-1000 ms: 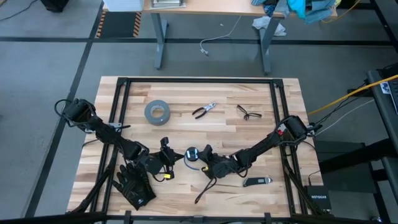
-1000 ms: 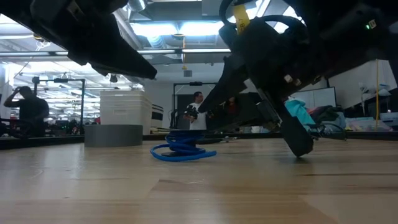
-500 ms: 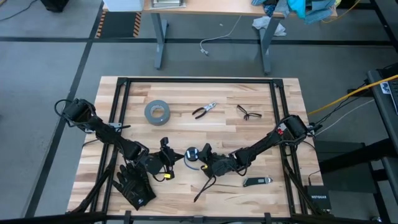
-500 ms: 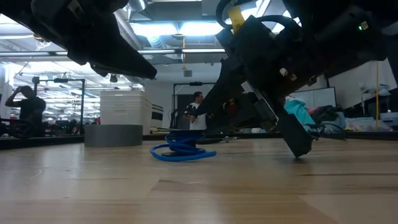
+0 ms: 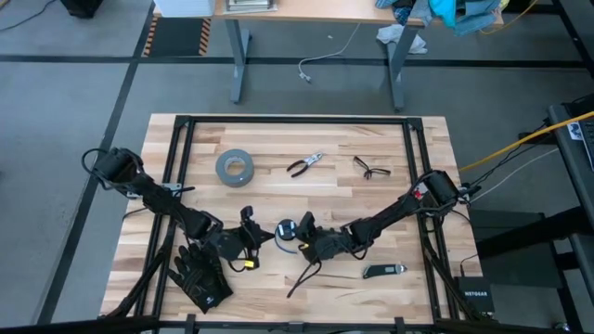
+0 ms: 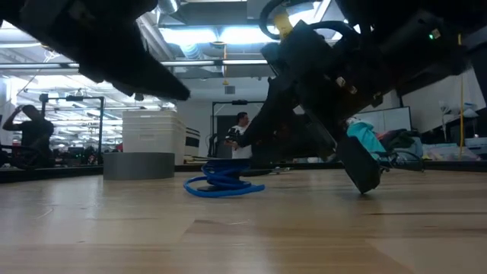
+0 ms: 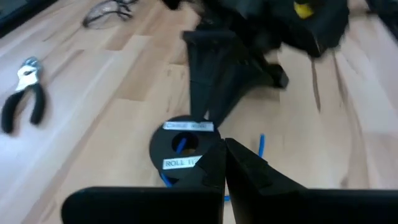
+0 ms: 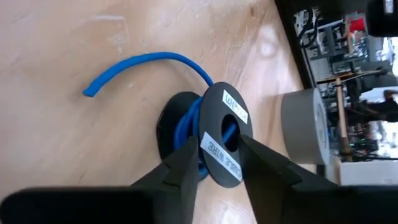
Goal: Coil cords
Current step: Uncoil the blue wire cable from the black spool
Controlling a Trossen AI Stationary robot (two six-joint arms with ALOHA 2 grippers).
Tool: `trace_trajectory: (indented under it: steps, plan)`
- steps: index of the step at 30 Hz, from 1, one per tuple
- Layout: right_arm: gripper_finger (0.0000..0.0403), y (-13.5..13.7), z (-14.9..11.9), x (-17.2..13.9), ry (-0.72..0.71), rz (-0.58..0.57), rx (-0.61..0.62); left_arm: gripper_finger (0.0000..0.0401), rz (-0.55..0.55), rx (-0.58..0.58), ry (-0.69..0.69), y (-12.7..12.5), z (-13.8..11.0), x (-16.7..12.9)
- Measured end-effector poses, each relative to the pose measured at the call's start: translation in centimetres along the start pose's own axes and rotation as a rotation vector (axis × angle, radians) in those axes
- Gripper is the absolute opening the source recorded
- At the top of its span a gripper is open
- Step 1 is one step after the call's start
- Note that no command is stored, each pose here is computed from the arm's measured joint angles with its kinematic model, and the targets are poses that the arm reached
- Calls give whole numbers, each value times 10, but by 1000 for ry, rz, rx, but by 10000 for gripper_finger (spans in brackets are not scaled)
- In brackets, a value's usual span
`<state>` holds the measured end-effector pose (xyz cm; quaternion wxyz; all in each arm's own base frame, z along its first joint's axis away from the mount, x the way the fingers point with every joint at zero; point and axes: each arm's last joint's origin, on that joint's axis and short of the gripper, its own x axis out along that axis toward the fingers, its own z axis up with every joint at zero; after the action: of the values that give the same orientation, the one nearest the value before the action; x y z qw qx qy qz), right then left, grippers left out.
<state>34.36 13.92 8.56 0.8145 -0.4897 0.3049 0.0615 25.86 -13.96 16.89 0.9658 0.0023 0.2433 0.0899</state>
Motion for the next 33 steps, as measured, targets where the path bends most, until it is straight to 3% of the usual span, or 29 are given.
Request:
trace_trajectory:
  steps: [7, 16, 27, 33]
  plan:
    - [61, 0, 0, 0, -3, 2, 11, 2, 37, 139, 66, -1, -21, 21]
    - [7, 0, 0, 0, -1, -4, 14, 2, 94, 180, 72, 4, -32, 41]
    - [3, -4, 6, 2, -6, -39, 36, 2, 52, 263, 35, -13, -27, 33]
    - [2, -10, 14, 3, 25, -24, 59, 2, 179, 387, -14, -21, -28, 23]
